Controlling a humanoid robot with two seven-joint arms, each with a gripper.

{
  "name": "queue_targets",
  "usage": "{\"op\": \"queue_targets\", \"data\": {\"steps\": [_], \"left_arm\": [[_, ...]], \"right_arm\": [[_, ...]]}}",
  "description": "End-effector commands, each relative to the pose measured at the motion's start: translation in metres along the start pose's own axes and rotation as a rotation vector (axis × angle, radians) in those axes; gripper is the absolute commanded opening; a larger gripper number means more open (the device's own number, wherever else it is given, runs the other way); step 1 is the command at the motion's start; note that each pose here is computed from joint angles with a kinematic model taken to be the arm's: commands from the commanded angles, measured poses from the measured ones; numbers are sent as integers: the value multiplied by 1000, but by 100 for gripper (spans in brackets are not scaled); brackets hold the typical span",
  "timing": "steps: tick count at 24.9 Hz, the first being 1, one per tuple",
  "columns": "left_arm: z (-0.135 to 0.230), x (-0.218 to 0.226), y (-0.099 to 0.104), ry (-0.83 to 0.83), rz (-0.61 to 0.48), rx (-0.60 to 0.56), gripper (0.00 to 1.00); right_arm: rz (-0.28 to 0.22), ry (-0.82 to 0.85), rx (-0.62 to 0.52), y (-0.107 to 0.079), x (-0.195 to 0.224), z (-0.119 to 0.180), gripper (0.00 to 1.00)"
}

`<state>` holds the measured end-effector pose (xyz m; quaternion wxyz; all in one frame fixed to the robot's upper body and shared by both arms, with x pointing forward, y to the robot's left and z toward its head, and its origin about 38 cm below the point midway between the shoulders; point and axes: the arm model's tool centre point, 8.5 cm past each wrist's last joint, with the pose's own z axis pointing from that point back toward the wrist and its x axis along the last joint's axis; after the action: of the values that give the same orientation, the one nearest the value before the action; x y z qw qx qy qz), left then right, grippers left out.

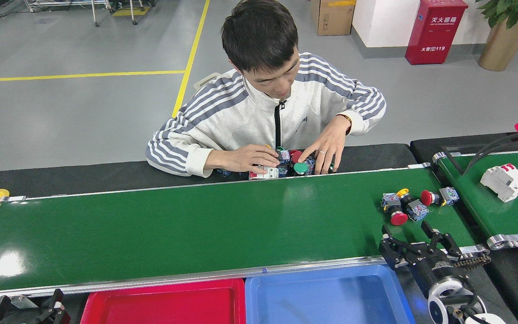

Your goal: Pick switch part from conveyor to tray

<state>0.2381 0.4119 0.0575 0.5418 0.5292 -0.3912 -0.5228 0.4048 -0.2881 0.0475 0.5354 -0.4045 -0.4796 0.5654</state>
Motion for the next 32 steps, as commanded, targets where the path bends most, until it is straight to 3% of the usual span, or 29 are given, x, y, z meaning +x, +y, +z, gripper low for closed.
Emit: {"op": "queue_targets", "data": {"steps": [1, 7, 28, 29, 32], "left_arm": [[-3, -2, 7, -3, -10, 23, 100], [-7, -2, 7, -1, -5, 26, 100], [-24, 12, 15, -38, 6, 56, 100], [-27, 15, 15, -46, 9, 57, 100], [-29, 18, 16, -52, 10, 58, 100]], "right_arm": [[7, -14, -5, -11, 4, -7, 99], [-24, -20, 20, -12, 15, -31, 99], [-46, -29, 47, -23, 38, -74, 99], [-40, -30, 48, -24, 39, -75, 97], [-21, -45, 50, -24, 42, -76, 80]]}}
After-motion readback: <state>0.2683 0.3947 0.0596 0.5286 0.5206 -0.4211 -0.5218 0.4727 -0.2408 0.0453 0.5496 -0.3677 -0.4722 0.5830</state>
